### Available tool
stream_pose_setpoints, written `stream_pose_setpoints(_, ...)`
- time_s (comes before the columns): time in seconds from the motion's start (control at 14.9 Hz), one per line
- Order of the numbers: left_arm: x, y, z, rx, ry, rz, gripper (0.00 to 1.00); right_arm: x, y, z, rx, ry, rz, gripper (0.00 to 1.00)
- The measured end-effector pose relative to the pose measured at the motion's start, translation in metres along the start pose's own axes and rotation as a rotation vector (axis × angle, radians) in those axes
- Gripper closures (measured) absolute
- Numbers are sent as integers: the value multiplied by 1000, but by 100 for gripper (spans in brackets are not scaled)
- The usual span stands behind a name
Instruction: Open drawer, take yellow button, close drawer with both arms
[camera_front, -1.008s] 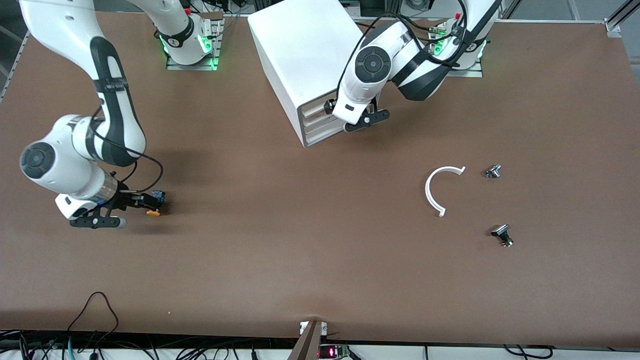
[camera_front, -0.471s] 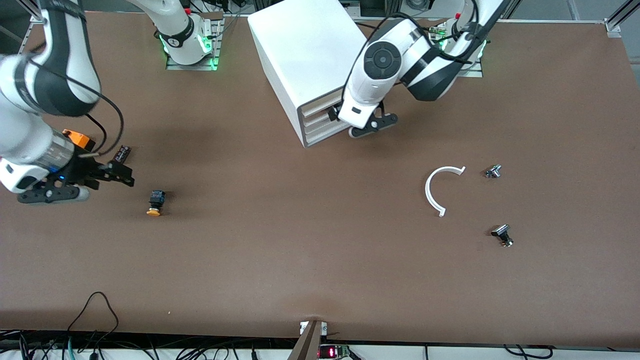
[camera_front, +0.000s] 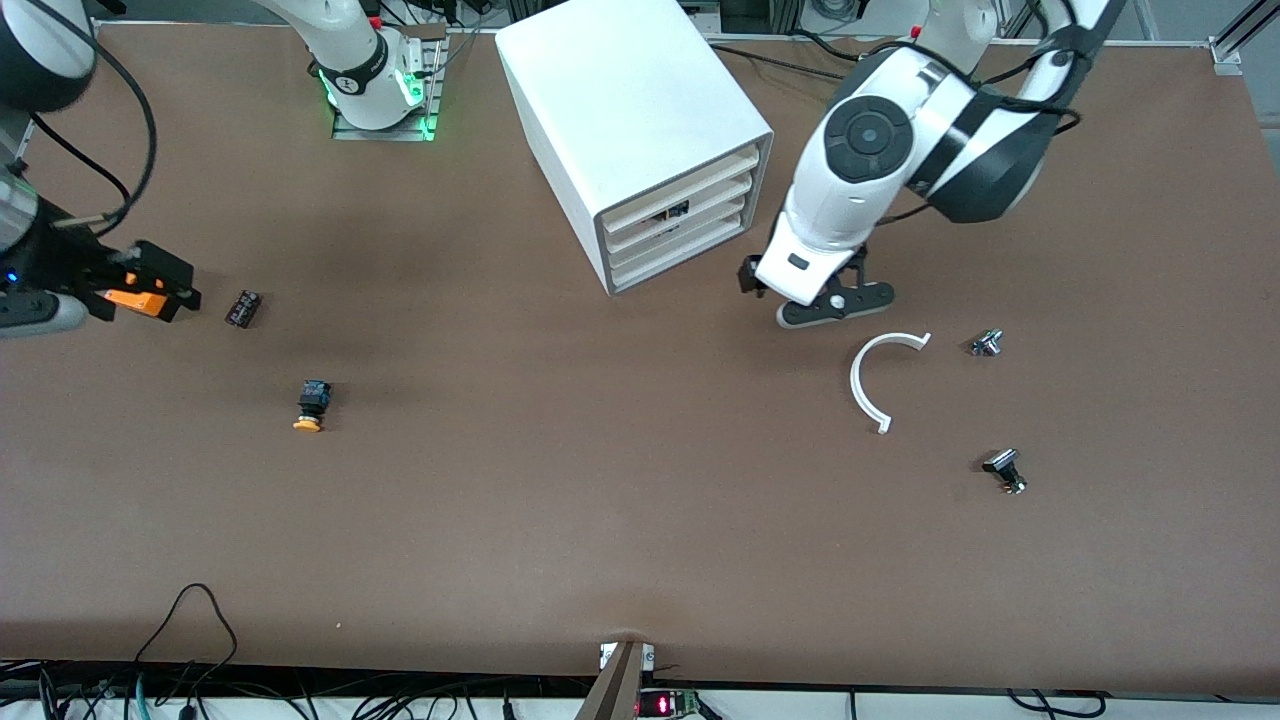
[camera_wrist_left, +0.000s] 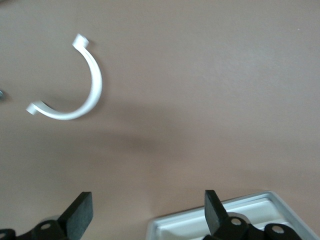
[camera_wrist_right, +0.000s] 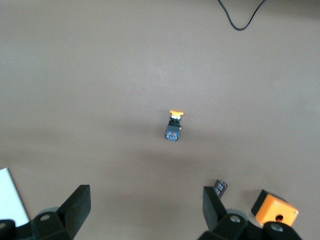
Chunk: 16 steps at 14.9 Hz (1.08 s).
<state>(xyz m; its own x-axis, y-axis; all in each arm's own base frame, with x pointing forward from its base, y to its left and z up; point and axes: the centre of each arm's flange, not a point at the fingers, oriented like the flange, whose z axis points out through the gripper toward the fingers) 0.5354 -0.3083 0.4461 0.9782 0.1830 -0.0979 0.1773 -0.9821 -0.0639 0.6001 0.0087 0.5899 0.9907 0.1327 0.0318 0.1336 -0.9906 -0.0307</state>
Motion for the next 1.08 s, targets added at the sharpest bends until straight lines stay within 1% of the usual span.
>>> stream_pose_setpoints(0.13,15,-21,-23,19,-1,79,1,-3,-3,-17,1,-3,3,0)
stream_pose_setpoints(0.27,31,-49,-47,28,-12,143,1,-4,-10,-27,2,-7,31,0)
stream_pose_setpoints(0.47,58,-103,-73,29,-32,230,1,-4,-28,-33,-5,-4,68,0)
stream_pose_setpoints(0.61,74,-137,-84,23,-31,277,1,-4,-33,-35,-6,-6,93,0)
stream_pose_setpoints(0.81,93,-185,-93,47,-12,318,1,-6,-42,-34,-4,-25,145,0)
stream_pose_setpoints(0.87,94,-197,-99,36,-5,315,1,-6,-47,-34,-4,-29,167,0)
stream_pose_setpoints(0.94,93,-207,-109,10,9,305,1,-6,-52,-34,-3,-31,186,0)
stream_pose_setpoints(1.08,88,-223,-130,-26,62,291,0,-6,-59,-33,-9,-32,205,0)
